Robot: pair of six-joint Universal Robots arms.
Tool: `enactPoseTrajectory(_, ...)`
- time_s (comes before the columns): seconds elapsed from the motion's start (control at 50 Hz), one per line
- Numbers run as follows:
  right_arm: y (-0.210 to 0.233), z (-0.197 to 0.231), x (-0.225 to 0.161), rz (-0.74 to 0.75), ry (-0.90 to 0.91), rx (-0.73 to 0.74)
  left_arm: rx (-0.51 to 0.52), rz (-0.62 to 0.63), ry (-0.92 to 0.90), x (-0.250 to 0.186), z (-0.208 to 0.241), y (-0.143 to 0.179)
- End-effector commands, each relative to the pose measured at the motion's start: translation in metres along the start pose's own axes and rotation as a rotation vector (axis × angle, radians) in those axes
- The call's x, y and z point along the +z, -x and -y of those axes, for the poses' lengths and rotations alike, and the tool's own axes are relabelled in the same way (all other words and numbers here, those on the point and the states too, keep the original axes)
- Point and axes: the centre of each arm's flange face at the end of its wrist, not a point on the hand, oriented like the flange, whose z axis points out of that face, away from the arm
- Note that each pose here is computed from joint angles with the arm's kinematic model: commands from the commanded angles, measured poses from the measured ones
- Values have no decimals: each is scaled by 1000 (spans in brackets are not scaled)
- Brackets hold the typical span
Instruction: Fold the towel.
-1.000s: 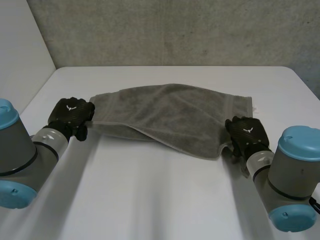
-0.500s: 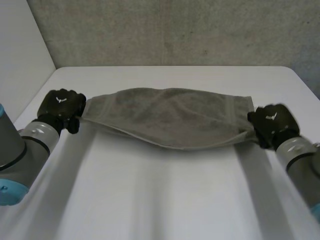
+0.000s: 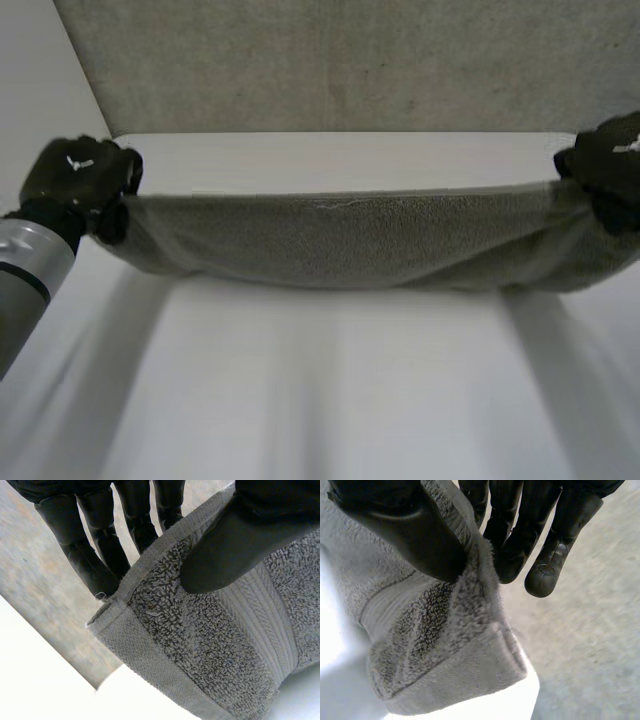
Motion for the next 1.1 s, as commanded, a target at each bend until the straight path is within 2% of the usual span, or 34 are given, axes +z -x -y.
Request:
enactPoseTrajectory(0.02,13,-36,26,87,132,-57,70,-70,129,11,-35,-16)
enactPoseTrajectory(0.16,28,-68,49,156,240,-25,131,-107,201,29,-60,-24)
enactPoseTrajectory(0.38,53,-77,29,281,319,-76,133,-167,280,8,-65,-32)
enactPoseTrajectory(0.48,46,-62,6,278,288,-128,130,-157,255,-9,-46,-25)
enactPoseTrajectory(0.64,26,-46,-14,247,186,-84,123,-126,141,-28,-17,-6)
enactPoseTrajectory(0.84,6,-15,-38,190,54,-101,139,-61,-26,-50,31,10)
enactPoseTrajectory(1.02,-10,-3,-38,133,17,-107,145,-47,-45,-46,38,15)
enactPoseTrajectory(1.1,-10,-7,-33,145,24,-87,132,-74,4,-37,23,11)
